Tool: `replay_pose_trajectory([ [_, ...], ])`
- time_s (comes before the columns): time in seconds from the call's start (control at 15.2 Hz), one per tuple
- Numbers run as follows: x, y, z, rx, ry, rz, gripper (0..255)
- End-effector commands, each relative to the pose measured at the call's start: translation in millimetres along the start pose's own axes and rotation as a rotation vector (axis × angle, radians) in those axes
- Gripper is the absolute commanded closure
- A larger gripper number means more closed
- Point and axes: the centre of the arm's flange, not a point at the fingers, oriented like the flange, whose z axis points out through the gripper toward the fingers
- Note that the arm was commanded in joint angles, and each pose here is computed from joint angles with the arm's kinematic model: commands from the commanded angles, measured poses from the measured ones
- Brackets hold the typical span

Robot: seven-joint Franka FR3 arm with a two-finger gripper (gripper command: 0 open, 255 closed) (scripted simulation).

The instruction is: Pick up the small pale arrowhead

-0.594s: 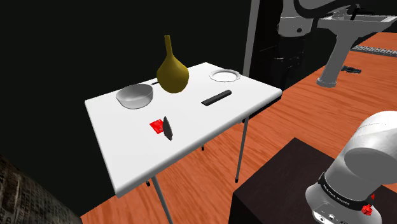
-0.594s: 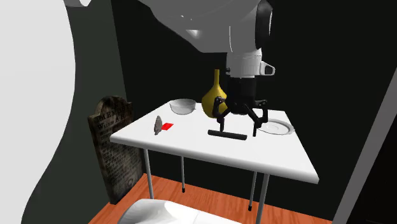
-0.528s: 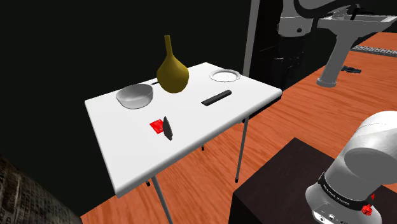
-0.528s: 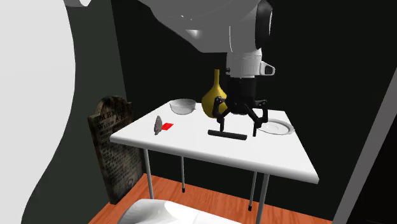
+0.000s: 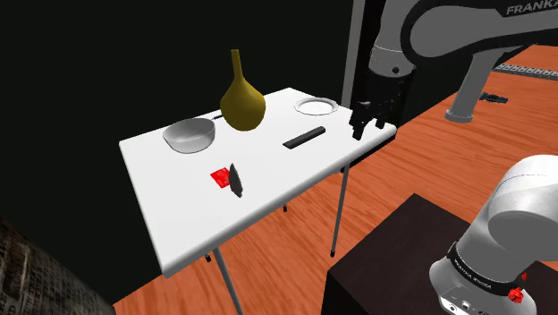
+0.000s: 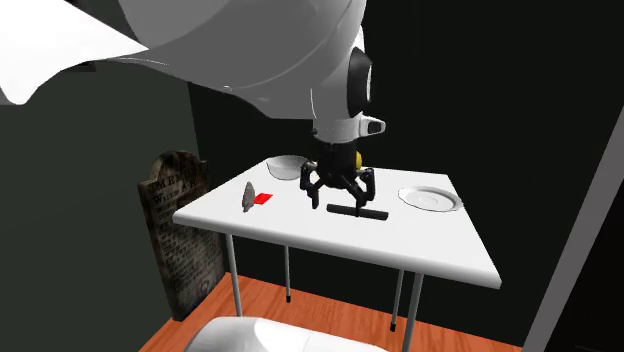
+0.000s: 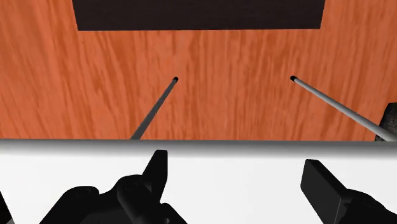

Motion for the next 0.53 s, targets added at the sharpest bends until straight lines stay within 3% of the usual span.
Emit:
replay_pose_trajectory([
  [0.0, -3, -23, 10, 0.010, 0.061, 0.004, 0],
  [0.46, 0, -101, 42, 0.038, 0.255, 0.014, 0],
])
